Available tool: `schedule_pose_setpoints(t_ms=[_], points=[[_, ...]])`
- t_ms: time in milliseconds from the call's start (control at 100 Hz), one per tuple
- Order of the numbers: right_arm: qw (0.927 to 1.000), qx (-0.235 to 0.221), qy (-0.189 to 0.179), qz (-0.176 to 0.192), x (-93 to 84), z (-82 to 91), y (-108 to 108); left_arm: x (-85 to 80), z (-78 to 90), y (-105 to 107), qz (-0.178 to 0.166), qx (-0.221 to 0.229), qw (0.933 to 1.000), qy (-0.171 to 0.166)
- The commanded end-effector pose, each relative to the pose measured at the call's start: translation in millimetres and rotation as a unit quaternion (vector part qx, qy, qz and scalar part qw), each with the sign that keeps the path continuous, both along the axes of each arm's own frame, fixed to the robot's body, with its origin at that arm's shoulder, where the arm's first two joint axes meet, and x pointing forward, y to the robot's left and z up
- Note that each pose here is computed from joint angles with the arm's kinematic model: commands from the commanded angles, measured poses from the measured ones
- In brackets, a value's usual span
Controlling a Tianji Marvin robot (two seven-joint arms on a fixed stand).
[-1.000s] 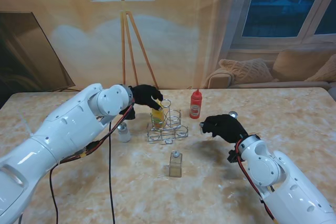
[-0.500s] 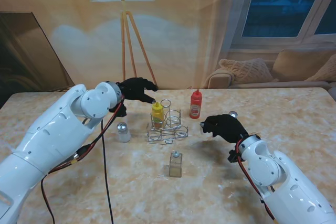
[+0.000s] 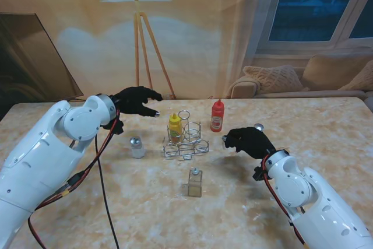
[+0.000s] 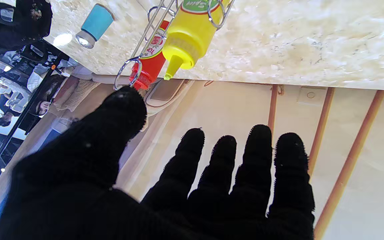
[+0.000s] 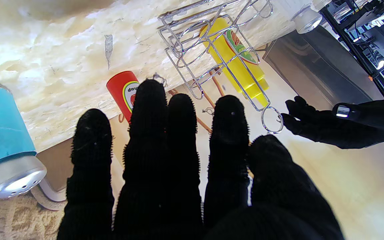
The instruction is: Place the seasoning bottles into the rack
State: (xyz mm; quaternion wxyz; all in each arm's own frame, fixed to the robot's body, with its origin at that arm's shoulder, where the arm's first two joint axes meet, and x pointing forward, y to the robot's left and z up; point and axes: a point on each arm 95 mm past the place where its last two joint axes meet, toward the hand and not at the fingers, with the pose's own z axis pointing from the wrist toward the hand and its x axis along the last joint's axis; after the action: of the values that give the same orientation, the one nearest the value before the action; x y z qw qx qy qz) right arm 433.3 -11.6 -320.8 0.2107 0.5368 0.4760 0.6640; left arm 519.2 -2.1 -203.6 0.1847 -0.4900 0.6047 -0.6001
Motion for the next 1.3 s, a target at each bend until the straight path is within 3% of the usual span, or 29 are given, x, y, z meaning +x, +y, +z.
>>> schedule_pose_setpoints(t_ms=[0,500,780,960,1290], points=[[0.9999,-0.001,0.009,0.007,-3.5,-4.5,3,-5.4,-5.4,8,-0.003,0.012,0.9999,0.007],[0.9999,-0.001,0.01,0.007,-2.6,-4.8,4,-44.0,-17.3,64,0.004,0.024,0.9995,-0.017],[0.9999,-0.003,0.009,0.007,-2.4,-5.0,4,-71.7,-26.6,103,0.03,-0.008,0.999,-0.031],[0.9999,-0.003,0.01,0.006,-2.9,-5.1,4,-82.4,-38.9,120,0.051,-0.012,0.9978,-0.041],[0.9999,-0.005,0.01,0.006,-2.3,-5.6,5,-101.5,-70.2,136,0.066,-0.01,0.9974,-0.029]])
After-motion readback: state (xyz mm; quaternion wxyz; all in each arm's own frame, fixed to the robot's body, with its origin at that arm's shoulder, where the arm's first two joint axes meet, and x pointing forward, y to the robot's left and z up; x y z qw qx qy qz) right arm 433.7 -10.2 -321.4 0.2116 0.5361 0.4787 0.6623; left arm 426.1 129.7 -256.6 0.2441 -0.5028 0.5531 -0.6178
